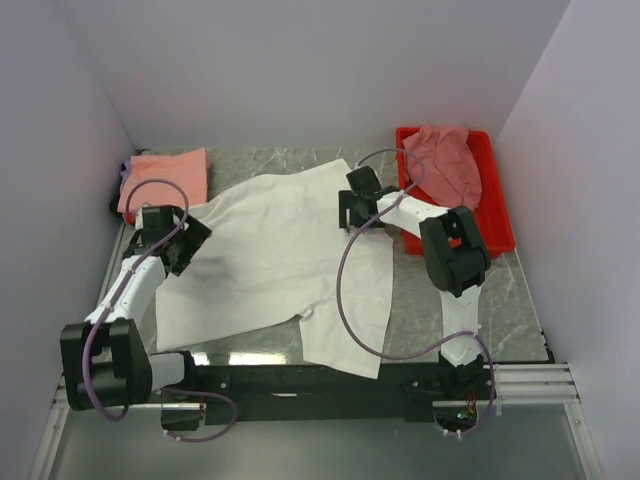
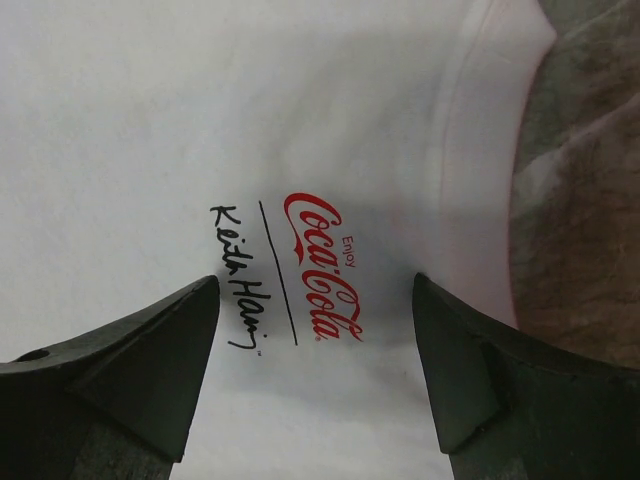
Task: Fold and stack the t-shirts
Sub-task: Flatten the tshirt out
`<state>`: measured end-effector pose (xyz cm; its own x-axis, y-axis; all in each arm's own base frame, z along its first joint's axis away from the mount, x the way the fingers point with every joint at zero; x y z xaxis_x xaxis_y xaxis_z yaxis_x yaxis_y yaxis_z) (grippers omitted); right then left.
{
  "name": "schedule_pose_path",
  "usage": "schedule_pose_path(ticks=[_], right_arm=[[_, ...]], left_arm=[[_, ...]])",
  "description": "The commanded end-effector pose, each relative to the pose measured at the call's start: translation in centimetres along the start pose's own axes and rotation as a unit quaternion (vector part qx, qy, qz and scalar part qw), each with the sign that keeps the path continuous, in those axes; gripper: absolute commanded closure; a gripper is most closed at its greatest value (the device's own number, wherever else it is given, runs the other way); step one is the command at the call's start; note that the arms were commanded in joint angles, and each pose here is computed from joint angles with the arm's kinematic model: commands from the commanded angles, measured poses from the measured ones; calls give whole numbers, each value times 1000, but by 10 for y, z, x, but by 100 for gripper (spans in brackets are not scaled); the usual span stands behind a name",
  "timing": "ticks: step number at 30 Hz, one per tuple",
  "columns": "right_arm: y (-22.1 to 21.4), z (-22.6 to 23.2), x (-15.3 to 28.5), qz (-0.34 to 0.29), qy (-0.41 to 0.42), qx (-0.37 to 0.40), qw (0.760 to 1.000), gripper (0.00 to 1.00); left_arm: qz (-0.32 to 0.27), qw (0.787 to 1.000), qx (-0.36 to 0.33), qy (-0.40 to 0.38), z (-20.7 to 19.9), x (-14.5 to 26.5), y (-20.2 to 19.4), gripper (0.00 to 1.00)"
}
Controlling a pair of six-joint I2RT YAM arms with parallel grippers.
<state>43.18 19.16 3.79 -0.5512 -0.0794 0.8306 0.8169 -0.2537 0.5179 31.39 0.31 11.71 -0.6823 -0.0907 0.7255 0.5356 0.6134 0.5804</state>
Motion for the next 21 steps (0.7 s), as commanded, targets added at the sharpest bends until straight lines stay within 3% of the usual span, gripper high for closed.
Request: schedule_pose_path(ticks=[1, 10, 21], right_arm=[[-13, -16, 3, 28, -18, -21, 999, 16], [-26, -63, 16, 38, -41, -91, 994, 18], [-42, -73, 30, 56, -42, -125, 990, 18]], left_arm=[[-8, 1000, -14, -14, -19, -7, 11, 0], [40, 998, -51, -6, -43, -49, 4, 0], [103, 988, -114, 22, -79, -106, -22, 0]])
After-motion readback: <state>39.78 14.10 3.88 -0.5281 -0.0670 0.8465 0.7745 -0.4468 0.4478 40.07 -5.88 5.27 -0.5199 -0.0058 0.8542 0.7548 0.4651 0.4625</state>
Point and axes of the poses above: each gripper's point midway between its finger pads, its own x axis back along the fingers, its own z axis along the line the jaws close on, y = z × x, the point moved 2 cm from there along x, back along the fingers, and after that the axes turned 15 degrees about -x, right-handed, at the moved point
